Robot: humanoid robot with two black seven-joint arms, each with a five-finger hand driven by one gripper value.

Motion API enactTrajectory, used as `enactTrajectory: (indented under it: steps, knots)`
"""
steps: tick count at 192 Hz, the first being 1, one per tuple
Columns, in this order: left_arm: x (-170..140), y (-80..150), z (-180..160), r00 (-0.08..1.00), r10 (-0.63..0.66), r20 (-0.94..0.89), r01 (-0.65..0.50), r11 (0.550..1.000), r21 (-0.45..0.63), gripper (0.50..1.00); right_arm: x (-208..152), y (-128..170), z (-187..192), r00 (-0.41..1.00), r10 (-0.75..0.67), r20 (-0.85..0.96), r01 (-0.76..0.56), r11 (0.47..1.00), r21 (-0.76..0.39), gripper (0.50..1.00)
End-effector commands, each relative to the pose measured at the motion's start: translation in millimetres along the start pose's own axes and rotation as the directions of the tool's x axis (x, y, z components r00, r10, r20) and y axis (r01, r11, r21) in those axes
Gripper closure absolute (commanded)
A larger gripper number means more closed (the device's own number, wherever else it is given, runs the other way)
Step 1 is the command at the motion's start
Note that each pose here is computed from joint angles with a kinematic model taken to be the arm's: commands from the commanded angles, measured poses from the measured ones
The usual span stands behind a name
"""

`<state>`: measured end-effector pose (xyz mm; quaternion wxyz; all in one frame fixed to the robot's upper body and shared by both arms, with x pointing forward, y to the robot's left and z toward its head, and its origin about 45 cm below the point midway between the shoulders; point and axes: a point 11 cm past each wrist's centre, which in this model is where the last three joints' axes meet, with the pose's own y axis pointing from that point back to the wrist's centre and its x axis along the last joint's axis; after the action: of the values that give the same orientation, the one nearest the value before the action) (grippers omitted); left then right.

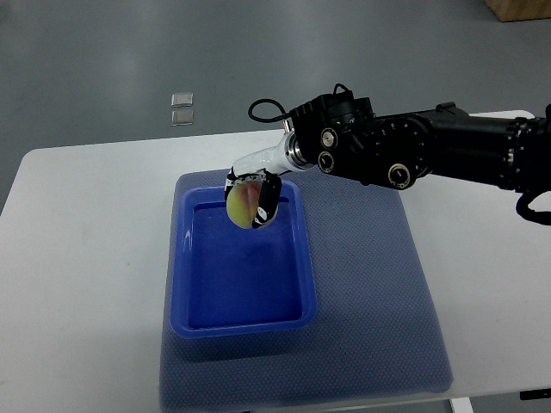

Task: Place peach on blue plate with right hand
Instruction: 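Carry the peach over the blue tray and lower it inside, then open the right hand to release the peach into the tray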

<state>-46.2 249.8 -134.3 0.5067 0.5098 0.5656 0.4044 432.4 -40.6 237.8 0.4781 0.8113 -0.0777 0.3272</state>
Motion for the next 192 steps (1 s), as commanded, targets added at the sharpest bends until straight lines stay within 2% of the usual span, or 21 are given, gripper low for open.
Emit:
enactTrajectory:
  steps: [1,82,83,87,109,110,114,132,133,141,150,151,179,192]
  knots:
    - [0.1,0.0,0.3,1.0,0.001,0.0,-0.001,1.0,-0.001,0.5,-10.4,-5.5,9.4,1.0,-0.012,0.014,0.012,1.0,-0.013,0.967]
    - [-0.6,0.0,0.3,1.0,-0.003,0.001,0.003,1.0,-0.001,0.5,-22.0,-9.7,-2.2,0.998,-0.036,0.052,0.033,0.998,0.058,0.924]
    - [-0.6,0.0,0.1,1.0,-0.003,0.001,0.003,1.0,0.001,0.5,-23.9,-10.5,-4.8,0.997,-0.038,0.062,0.033,0.997,0.075,0.902]
    - [-0.6,0.0,0.3,1.0,-0.002,0.001,0.002,1.0,-0.001,0.5,-25.2,-11.1,-4.7,0.997,-0.039,0.066,0.034,0.996,0.078,0.893]
    - [-0.6,0.0,0.1,1.0,-0.003,0.001,0.003,1.0,0.001,0.5,-28.2,-12.5,-4.7,0.996,-0.041,0.074,0.034,0.996,0.085,0.883]
    - [-0.6,0.0,0.1,1.0,-0.003,0.001,0.003,1.0,0.001,0.5,-30.6,-13.8,-6.5,0.996,-0.036,0.08,0.027,0.994,0.105,0.835]
    - [-0.5,0.0,0.3,1.0,-0.001,0.0,0.001,1.0,-0.001,0.5,-31.2,-14.0,-7.7,0.996,-0.035,0.081,0.025,0.993,0.115,0.824]
    - [-0.1,0.1,0.5,1.0,-0.001,-0.001,0.001,1.0,-0.001,0.5,-32.1,-14.3,-8.7,0.996,-0.035,0.081,0.025,0.991,0.128,0.822]
    - [-0.7,0.0,0.5,1.0,-0.003,-0.001,0.003,1.0,-0.001,0.5,-33.3,-14.7,-9.3,0.996,-0.037,0.081,0.026,0.99,0.138,0.804]
    - [-0.6,0.0,0.3,1.0,-0.003,0.001,0.003,1.0,-0.001,0.5,-35.7,-15.5,-9.1,0.996,-0.043,0.083,0.031,0.99,0.139,0.765]
    - [-0.6,0.0,0.3,1.0,-0.003,0.001,0.003,1.0,-0.001,0.5,-35.7,-15.5,-9.1,0.996,-0.043,0.083,0.031,0.99,0.139,0.765]
    - [-0.5,0.0,0.3,1.0,-0.001,0.001,0.001,1.0,-0.001,0.5,-36.3,-15.7,-8.9,0.995,-0.044,0.084,0.032,0.99,0.139,0.748]
    - [-0.6,0.0,0.3,1.0,-0.003,0.001,0.003,1.0,-0.001,0.5,-40.0,-16.9,-8.1,0.995,-0.054,0.088,0.041,0.989,0.143,0.744]
    - [-0.6,0.0,0.1,1.0,-0.003,0.001,0.003,1.0,0.001,0.5,-42.1,-17.6,-7.6,0.994,-0.059,0.091,0.045,0.988,0.145,0.703]
